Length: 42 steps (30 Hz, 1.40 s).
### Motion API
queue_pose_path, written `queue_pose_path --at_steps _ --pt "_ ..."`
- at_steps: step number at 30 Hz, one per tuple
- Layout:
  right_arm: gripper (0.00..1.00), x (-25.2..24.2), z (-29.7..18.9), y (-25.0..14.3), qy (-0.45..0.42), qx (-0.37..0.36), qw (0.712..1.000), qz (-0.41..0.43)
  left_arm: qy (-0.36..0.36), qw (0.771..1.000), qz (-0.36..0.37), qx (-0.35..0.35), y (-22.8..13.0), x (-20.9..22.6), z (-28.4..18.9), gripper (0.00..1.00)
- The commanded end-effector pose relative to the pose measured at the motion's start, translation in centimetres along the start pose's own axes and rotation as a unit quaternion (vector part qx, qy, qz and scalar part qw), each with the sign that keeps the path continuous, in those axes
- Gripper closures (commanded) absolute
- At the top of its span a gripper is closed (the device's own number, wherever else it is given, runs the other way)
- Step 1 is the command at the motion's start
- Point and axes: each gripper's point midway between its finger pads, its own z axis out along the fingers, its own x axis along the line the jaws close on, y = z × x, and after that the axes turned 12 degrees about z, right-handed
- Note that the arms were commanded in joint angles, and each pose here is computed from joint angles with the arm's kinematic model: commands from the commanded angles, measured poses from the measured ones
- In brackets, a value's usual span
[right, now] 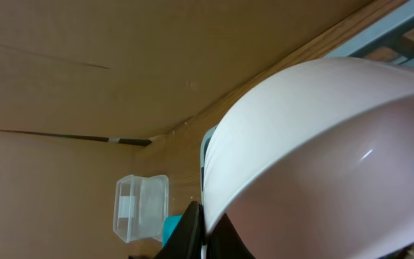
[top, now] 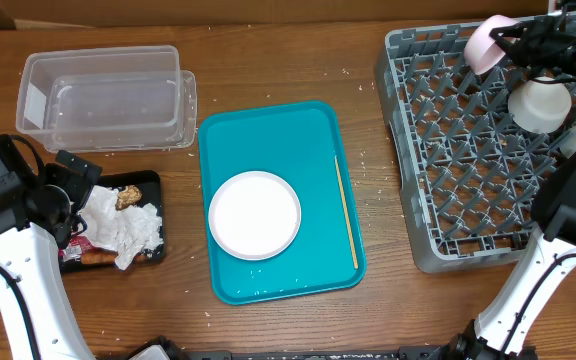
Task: Sort waste into correct bins and load items into the dishwasher
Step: 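Lower the pink bowl into the rack with the right gripper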
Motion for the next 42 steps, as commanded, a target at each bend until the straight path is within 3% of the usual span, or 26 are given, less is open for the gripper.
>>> queue_pose_path --at_steps 1,14,27,42 --pt "0.96 -1.7 -1.5 1.6 -0.045 -0.039 0.998 0.008 -0.004 1.000 -0.005 -0.007 0.5 -0.3 -0.4 0.00" --pt "0.96 -1.2 -3.9 2.2 -0.045 -0.056 0.997 0.041 -0.004 1.000 -0.004 -0.007 0.5 -0.3 -0.4 0.00" --pt "0.96 7.5 -5.3 0.0 0.137 0.023 0.989 -0.057 -0.004 1.000 -0.005 -0.007 0.5 -0.3 -0.4 0.00" --pt "0.96 7.0 0.7 -1.8 0.098 0.042 0.992 -0.072 -0.004 1.000 -0.005 -0.007 0.5 -0.3 -0.4 0.00"
